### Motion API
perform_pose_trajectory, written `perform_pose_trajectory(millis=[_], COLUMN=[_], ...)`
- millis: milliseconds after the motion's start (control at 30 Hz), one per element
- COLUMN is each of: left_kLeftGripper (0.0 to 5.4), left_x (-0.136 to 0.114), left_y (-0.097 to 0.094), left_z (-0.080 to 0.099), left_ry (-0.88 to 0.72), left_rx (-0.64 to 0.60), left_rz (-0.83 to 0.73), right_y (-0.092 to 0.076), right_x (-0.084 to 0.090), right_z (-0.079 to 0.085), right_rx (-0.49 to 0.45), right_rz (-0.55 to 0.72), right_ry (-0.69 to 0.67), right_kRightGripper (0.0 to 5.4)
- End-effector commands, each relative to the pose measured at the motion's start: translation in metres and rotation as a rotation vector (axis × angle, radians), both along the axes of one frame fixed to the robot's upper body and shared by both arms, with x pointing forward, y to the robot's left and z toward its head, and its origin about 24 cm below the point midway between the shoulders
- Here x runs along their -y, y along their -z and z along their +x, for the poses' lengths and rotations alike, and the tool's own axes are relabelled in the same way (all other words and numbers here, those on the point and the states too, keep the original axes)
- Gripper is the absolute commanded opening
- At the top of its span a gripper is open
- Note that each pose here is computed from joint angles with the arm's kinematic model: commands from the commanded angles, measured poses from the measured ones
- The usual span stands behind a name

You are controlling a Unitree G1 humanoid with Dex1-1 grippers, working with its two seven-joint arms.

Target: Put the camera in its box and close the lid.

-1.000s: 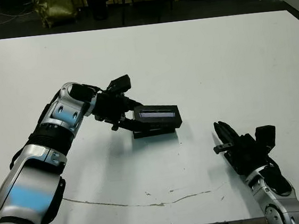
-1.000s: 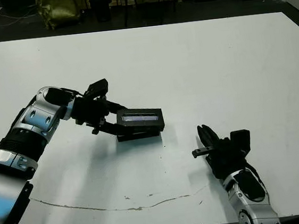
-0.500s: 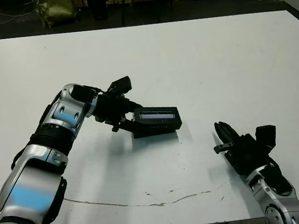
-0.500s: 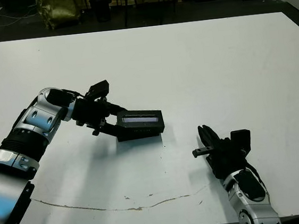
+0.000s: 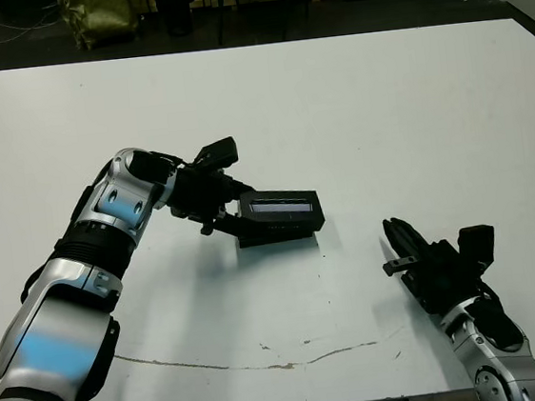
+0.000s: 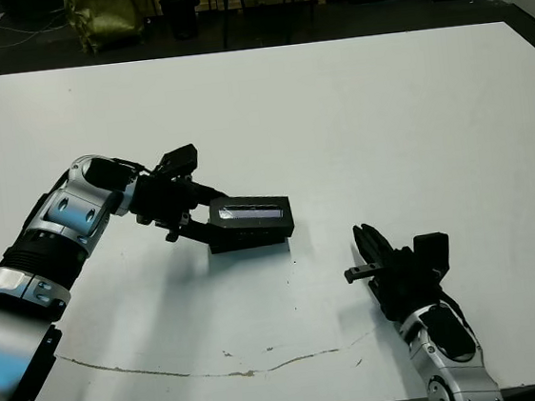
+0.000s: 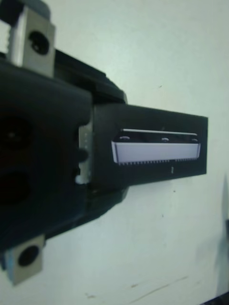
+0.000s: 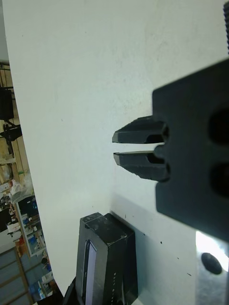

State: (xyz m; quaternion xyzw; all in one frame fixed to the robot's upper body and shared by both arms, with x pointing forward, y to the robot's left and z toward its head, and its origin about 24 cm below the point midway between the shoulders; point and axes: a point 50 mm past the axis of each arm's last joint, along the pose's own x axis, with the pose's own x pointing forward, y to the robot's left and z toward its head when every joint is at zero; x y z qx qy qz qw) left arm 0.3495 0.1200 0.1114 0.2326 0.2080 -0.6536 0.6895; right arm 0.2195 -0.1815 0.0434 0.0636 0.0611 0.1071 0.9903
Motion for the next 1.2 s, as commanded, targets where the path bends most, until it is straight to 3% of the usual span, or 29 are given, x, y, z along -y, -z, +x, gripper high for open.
perform_pose_trajectory(millis=[33,700,1200], left_kLeftGripper=[2.57,2.57,2.57], left_x=[-0.003,-0.006,-0.018], left_y=[0.006,0.007,0.016], left_z=[-0.001,-0.001,-0.001], left_ry=[-0.017,-0.027,-0.063], left_rx=[-0.01,-0.011,-0.04], left_rz=[0.025,0.05,0.065], right_y=[0.007,0.011,0.009], right_x=[0.002,0.003,0.002], right_z=[-0.003,-0.003,-0.004], right_rx=[-0.046,-0.014,-0.048], right_rz=[0.013,0.011,0.035], right_ry=[0.01,-0.011,0.004], right_kRightGripper=[0.0,0.0,0.0])
